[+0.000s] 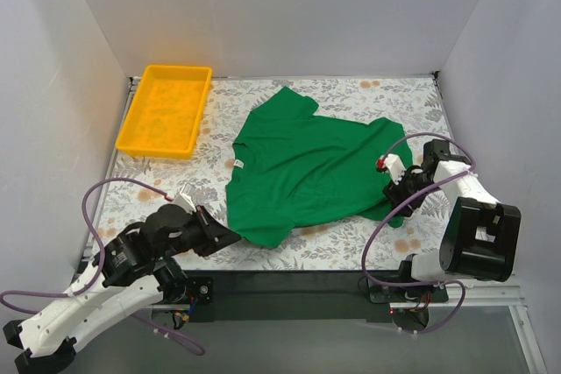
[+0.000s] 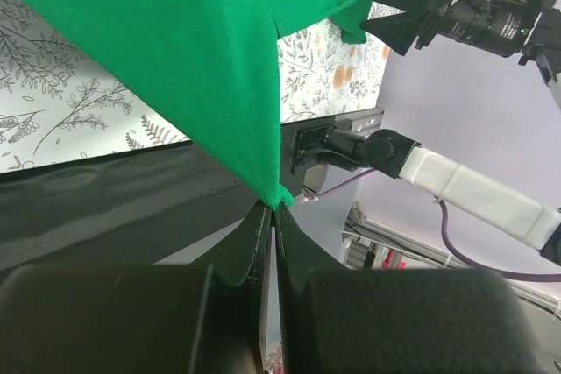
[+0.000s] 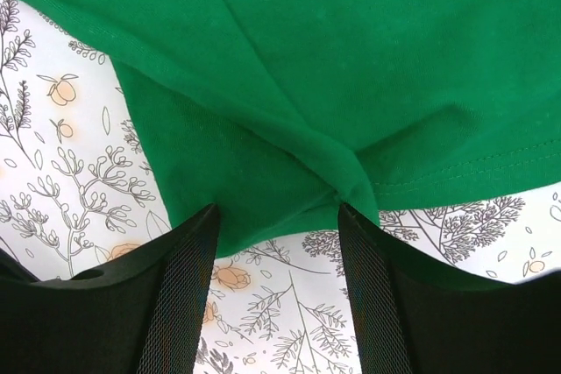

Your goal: Fold and stack the t-shirts

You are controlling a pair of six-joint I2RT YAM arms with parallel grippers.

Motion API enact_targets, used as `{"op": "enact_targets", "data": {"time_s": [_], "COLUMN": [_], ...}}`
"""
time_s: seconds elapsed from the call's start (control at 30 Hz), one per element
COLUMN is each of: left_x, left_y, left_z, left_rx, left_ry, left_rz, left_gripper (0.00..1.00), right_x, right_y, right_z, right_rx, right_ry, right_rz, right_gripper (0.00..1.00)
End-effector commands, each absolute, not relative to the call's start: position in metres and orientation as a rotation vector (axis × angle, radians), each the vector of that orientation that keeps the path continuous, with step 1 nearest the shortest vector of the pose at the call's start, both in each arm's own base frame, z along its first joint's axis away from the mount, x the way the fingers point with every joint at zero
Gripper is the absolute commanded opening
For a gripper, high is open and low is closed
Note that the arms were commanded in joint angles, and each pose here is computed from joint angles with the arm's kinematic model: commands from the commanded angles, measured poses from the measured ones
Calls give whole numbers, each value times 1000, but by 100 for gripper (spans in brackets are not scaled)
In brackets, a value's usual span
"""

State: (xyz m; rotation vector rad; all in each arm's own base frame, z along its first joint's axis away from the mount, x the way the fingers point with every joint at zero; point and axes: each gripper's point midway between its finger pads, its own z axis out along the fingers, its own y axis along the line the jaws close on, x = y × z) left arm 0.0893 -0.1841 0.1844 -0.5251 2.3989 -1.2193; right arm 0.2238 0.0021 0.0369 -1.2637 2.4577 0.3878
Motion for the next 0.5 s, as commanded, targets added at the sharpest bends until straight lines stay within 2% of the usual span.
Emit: {"op": "enact_targets", "data": {"time_s": [0.0,0.23,0.47], "left_x": [87,90,91], "left_y": [-179,-162,-161], "left_z": [191,196,197], "left_rx": [-520,-569,-567], "left_ry": [2391,2361,2356], "left_rz": [-1210,-1133,-1124], "left_gripper": [0,0,0], "right_x": [243,254,259], "right_y": [2,1,-7], "right_z": [53,77,61], "right_rx": [-1243,-1311,-1359], "right_ry": [2409,2309,2359], "right_rz": [362,302,318], "right_gripper": [63,67,66]}}
